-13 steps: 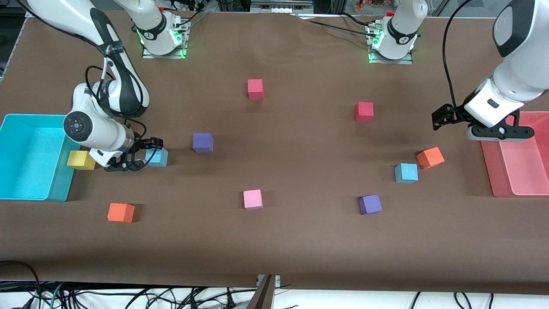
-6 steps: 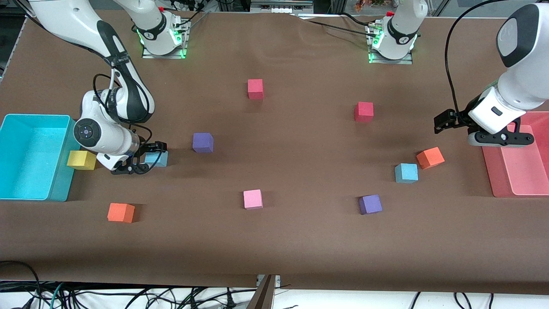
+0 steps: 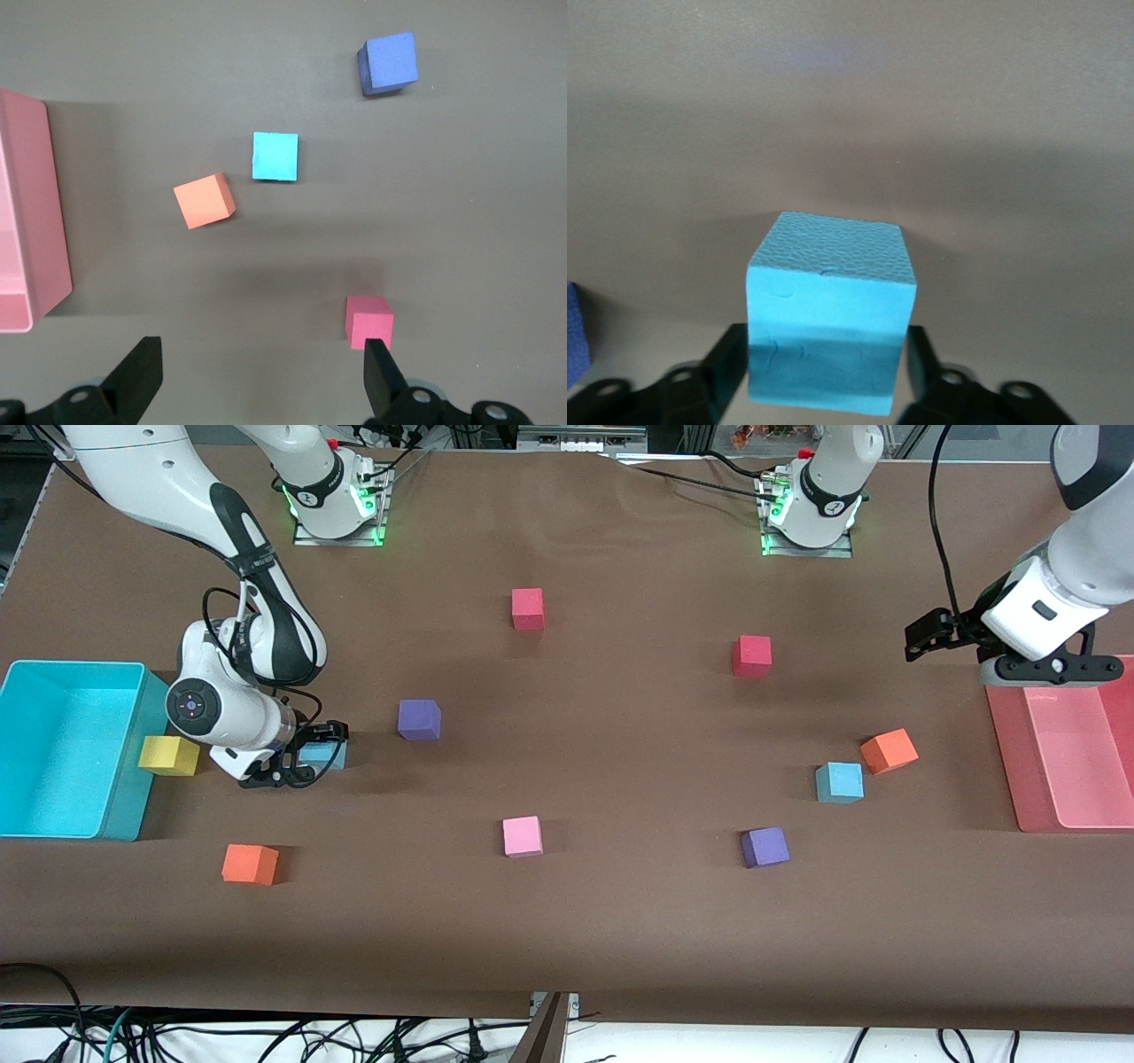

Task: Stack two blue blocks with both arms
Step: 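Close the right gripper on the cyan cube and lift it, then carry the cyan cube toward the table middle while the left gripper reaches out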

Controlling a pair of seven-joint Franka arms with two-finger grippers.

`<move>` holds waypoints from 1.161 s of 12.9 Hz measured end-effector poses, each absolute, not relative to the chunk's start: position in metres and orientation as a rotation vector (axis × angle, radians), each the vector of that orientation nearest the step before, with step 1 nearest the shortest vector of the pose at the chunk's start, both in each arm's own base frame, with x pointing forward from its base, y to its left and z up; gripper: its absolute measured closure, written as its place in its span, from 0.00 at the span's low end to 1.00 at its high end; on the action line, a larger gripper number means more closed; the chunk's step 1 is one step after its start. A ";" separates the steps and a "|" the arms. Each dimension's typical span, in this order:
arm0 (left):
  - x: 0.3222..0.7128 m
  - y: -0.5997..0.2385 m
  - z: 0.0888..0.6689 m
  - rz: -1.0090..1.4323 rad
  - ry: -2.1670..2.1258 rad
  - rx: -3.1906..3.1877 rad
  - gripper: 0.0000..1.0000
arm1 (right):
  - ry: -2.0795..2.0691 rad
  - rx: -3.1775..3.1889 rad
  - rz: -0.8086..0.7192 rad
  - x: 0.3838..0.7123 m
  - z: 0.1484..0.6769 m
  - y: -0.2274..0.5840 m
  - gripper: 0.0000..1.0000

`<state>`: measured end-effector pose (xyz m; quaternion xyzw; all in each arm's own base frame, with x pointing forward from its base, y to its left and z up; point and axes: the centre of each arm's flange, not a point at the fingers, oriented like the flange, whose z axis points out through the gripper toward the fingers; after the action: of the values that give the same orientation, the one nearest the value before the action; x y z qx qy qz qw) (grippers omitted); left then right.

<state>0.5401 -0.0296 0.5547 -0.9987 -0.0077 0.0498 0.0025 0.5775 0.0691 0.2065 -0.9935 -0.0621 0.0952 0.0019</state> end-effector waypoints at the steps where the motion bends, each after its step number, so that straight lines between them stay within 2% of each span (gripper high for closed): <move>1: 0.540 -0.029 0.557 0.156 -0.026 -3.133 0.00 | -0.199 -3.118 0.298 0.578 0.207 0.070 0.38; 2: 0.540 -0.029 0.559 0.152 -0.026 -3.133 0.00 | -0.200 -3.118 0.294 0.578 0.209 0.070 0.44; 5: 0.541 -0.029 0.562 0.145 -0.026 -3.134 0.00 | -0.214 -3.118 0.278 0.585 0.218 0.077 0.44; 9: 0.540 -0.028 0.561 0.149 -0.029 -3.133 0.00 | -0.250 -3.127 0.321 0.615 0.299 0.159 0.51; 12: 0.541 -0.026 0.560 0.153 -0.035 -3.133 0.00 | -0.217 -3.159 0.279 0.598 0.331 0.276 0.51; 15: 0.547 -0.022 0.550 0.163 -0.046 -3.134 0.00 | -0.235 -3.185 0.292 0.566 0.309 0.371 0.51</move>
<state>0.5471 -0.0219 0.5501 -0.9985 -0.0146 0.0519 0.0013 0.5662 0.3708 0.3088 -0.9926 -0.0732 0.0909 -0.0325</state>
